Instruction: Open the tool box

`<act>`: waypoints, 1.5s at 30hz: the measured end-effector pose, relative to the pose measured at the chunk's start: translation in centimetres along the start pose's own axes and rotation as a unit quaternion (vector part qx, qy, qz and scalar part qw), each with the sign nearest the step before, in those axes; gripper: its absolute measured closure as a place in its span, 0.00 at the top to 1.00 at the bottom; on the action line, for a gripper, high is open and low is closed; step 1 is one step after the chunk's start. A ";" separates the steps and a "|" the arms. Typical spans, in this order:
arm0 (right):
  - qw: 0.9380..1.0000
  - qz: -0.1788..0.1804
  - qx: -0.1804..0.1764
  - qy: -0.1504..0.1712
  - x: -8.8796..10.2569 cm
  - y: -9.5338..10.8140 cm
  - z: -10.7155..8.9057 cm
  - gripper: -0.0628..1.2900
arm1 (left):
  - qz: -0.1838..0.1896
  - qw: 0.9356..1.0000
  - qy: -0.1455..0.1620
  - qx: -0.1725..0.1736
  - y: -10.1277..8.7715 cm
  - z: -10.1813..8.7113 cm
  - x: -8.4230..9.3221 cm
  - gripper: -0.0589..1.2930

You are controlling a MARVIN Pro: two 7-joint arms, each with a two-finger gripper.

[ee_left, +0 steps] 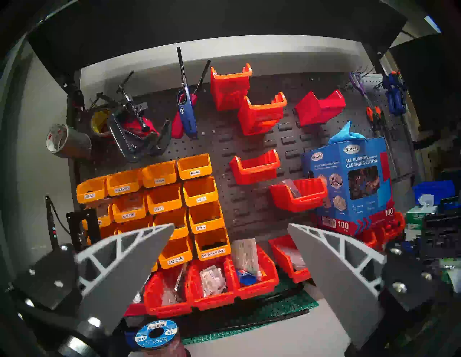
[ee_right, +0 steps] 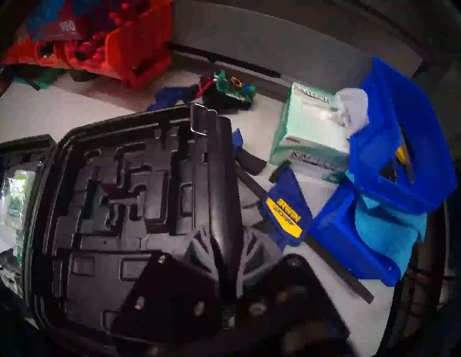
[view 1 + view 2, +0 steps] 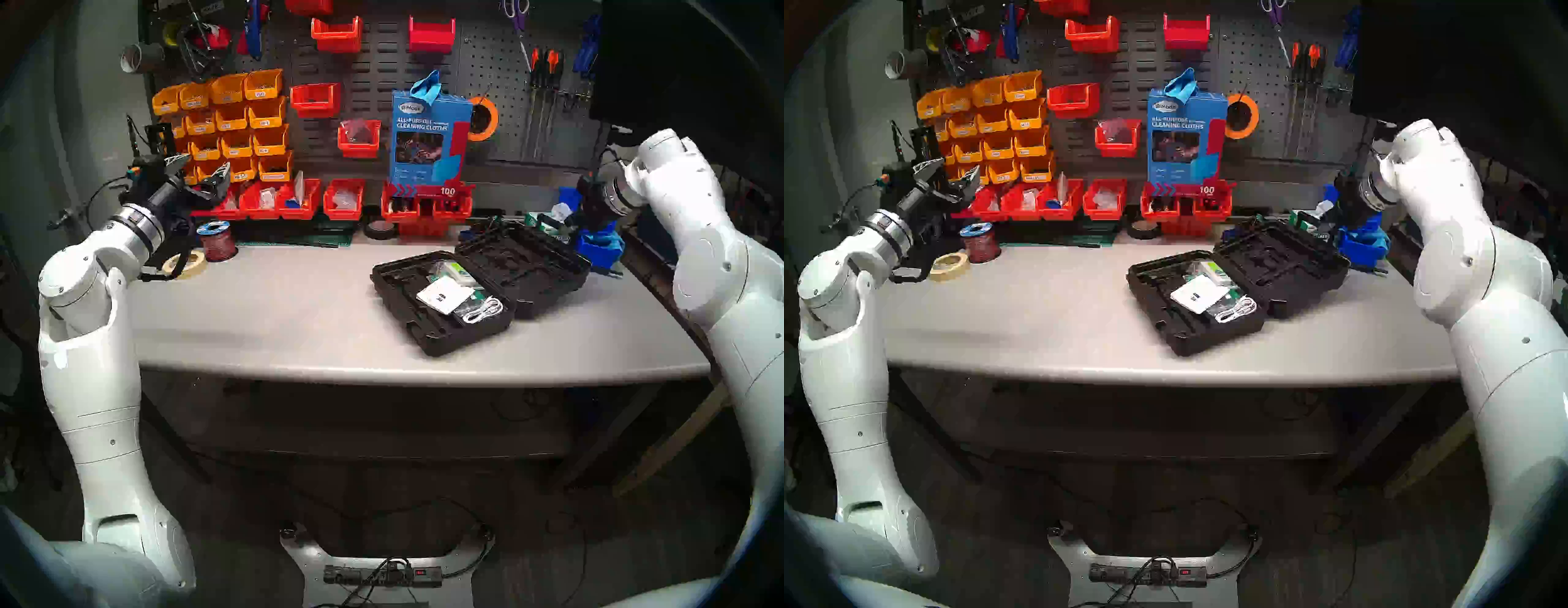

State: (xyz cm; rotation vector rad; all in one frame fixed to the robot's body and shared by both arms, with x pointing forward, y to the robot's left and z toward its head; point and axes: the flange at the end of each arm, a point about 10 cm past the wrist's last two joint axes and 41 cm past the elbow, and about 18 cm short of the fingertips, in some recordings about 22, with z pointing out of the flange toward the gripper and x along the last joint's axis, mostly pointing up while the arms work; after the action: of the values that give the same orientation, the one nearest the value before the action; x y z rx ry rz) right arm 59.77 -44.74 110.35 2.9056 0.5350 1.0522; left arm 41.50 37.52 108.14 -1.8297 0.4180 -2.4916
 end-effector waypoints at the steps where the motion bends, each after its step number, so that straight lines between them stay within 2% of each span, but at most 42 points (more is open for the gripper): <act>1: 1.000 0.007 -0.006 -0.004 -0.3 0.3 0.0 0.06 | 0.000 1.000 0.000 0.000 0.0 0.0 0.0 0.96; 4: 0.999 0.027 -0.014 -0.014 -1.2 0.8 0.4 0.06 | 0.000 1.000 0.000 0.000 0.0 0.0 0.0 0.96; 8: 0.998 0.052 -0.006 -0.025 -2.5 0.9 1.6 0.05 | 0.000 1.000 0.000 0.000 0.0 0.0 0.0 0.96; 14: 0.997 0.069 0.016 -0.020 -2.6 0.2 2.4 0.05 | 0.000 1.000 0.000 0.000 0.0 0.0 0.0 0.96; 22: 0.996 0.073 0.046 -0.019 -2.2 -1.7 3.8 0.05 | 0.001 1.000 -0.001 0.000 0.0 0.0 0.0 0.96; 26: 0.996 0.067 0.052 -0.020 -2.0 -2.1 4.0 0.06 | 0.001 1.000 -0.001 0.000 0.0 0.0 0.0 0.96; 32: 0.997 0.035 0.065 -0.021 -1.5 -2.6 3.8 0.06 | 0.001 1.000 -0.001 0.000 0.0 0.0 0.0 0.96; 38: 0.996 -0.010 0.082 -0.014 -0.4 -3.2 2.9 0.07 | 0.001 1.000 -0.001 0.000 0.0 0.0 0.0 0.96; 42: 0.995 -0.044 0.088 -0.004 0.6 -3.0 1.5 0.27 | 0.001 1.000 -0.001 0.000 0.0 0.0 0.0 0.96; 43: 0.995 -0.049 0.089 -0.002 0.8 -2.9 1.2 0.40 | 0.001 1.000 -0.001 0.000 0.0 0.0 0.0 0.96; 44: 0.994 -0.058 0.089 0.001 1.0 -2.8 0.7 0.90 | 0.001 1.000 -0.001 0.000 0.0 0.0 0.0 0.96; 45: 0.994 -0.066 0.089 0.004 1.3 -2.6 0.2 0.93 | 0.001 1.000 -0.002 0.000 0.0 0.0 0.0 0.96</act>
State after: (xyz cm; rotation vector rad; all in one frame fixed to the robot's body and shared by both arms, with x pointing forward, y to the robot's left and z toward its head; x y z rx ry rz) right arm 59.97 -41.82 110.66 2.9649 0.8496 1.0490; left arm 41.51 37.55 108.10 -1.8311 0.4194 -2.4864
